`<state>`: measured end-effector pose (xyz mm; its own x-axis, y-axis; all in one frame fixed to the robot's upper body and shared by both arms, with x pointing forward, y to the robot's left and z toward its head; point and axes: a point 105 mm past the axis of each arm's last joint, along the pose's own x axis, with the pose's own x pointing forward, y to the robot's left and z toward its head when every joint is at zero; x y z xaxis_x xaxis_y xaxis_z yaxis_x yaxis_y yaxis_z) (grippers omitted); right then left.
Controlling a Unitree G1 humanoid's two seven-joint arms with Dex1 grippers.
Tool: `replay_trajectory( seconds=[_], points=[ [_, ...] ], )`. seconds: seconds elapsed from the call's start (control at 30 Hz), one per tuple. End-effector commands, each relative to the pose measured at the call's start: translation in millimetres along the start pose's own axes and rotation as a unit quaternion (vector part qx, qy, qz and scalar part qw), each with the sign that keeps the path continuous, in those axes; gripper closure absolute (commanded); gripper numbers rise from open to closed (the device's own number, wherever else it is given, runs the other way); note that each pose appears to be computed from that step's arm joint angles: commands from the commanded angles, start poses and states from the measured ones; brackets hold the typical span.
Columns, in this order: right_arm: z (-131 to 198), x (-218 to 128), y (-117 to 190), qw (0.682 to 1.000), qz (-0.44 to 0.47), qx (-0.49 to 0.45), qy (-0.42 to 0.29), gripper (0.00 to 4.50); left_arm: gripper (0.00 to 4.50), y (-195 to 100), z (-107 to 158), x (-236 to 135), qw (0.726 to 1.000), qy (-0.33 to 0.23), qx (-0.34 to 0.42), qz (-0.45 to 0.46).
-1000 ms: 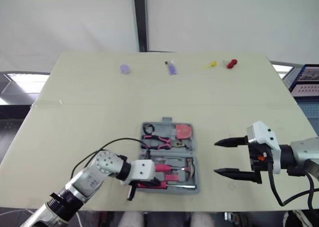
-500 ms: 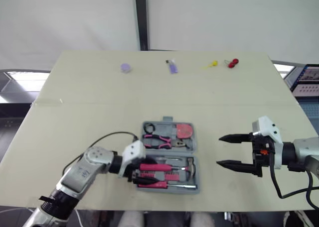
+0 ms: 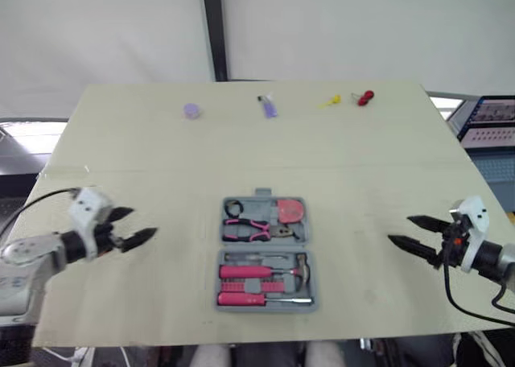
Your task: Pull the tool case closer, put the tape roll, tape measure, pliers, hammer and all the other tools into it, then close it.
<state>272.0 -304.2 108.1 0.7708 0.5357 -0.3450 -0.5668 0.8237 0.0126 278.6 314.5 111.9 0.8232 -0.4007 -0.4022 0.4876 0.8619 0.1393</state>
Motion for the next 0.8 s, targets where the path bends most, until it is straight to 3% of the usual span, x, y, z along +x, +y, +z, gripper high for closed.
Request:
replay_trajectory(
  seconds=[0.03, 0.23, 0.53, 0.63, 0.77, 0.8],
  points=[
    [8.7, -3.3, -10.9, 0.999, -0.029, -0.019, -0.025, 0.00, 0.03, 27.5, -12.9, -23.0, 0.998, 0.000, 0.005, 0.060],
    [6.2, -0.5, -14.9, 0.999, -0.030, -0.023, -0.022, 0.00, 0.03, 30.3, -20.3, -26.0, 0.998, -0.004, -0.001, 0.060],
    [12.6, 17.1, 0.8, 0.999, 0.011, -0.031, -0.022, 0.00, 0.03, -8.9, -9.1, 7.9, 1.000, -0.011, 0.012, -0.023],
    [16.4, 34.3, 18.3, 0.998, 0.040, -0.041, -0.028, 0.00, 0.87, -33.6, -5.8, 30.9, 0.997, -0.006, 0.032, -0.066],
    [13.2, 56.0, 49.0, 0.994, 0.092, -0.051, -0.013, 1.33, 2.86, -66.7, -4.7, 58.7, 0.992, -0.003, 0.038, -0.121],
    [11.7, 58.3, 53.0, 0.994, 0.098, -0.054, -0.008, 1.95, 3.44, -70.5, -4.2, 61.8, 0.991, -0.004, 0.037, -0.127]
  ],
)
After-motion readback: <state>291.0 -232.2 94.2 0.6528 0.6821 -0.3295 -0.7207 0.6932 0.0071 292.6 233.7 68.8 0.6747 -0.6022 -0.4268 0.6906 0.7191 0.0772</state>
